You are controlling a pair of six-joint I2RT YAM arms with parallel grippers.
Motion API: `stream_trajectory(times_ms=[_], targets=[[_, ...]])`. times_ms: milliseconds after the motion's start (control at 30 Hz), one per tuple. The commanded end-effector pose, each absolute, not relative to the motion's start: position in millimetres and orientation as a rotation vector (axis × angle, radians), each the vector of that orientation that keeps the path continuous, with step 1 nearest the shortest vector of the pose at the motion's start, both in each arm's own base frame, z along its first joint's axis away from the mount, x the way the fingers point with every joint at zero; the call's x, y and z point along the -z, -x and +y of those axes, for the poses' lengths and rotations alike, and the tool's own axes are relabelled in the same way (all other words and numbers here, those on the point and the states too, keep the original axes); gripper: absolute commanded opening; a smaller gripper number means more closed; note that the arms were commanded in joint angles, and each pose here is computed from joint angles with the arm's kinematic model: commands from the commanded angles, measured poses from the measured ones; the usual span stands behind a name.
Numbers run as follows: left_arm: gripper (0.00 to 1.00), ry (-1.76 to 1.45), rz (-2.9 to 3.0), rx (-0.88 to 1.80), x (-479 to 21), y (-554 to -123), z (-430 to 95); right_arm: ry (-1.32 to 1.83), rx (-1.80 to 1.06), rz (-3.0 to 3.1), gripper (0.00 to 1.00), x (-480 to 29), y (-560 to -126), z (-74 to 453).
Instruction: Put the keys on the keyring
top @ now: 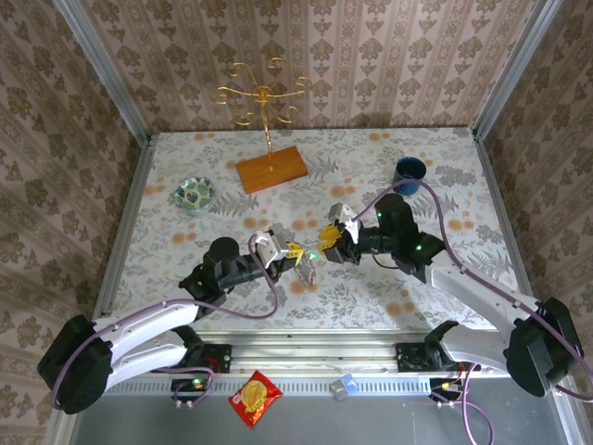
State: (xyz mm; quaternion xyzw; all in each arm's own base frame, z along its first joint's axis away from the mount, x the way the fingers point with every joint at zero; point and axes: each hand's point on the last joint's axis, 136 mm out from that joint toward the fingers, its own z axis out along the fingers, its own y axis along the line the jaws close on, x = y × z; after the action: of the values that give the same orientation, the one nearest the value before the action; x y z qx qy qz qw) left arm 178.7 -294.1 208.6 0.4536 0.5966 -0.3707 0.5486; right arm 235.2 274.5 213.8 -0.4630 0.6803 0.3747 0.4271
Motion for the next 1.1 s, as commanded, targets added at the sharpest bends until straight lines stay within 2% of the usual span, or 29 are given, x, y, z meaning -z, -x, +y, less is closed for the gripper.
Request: stream_trajectory(times_ms=[0, 633, 900, 1067], targets=[[0.0, -1.078, 1.275, 0.896, -232.7, -170.7, -296.1, 1.227, -1.022, 1.651, 0.31, -224.5, -225.2, 288.3], [0.0, -1.081, 1.252, 0.924, -233.7, -166.7, -297.8, 1.253, -1.073, 1.626, 0.16, -220.5, -224.7, 304.3], [0.0, -1.08, 1.248, 0.936, -233.7, -164.5, -298.0, 1.247, -1.065, 1.612, 0.15, -223.6, -225.2, 304.3], [0.0, -1.08, 1.242, 0.941, -234.2, -163.5, -298.0, 1.258, -1.103, 1.604, 0.05, -225.3, -222.5, 307.0]])
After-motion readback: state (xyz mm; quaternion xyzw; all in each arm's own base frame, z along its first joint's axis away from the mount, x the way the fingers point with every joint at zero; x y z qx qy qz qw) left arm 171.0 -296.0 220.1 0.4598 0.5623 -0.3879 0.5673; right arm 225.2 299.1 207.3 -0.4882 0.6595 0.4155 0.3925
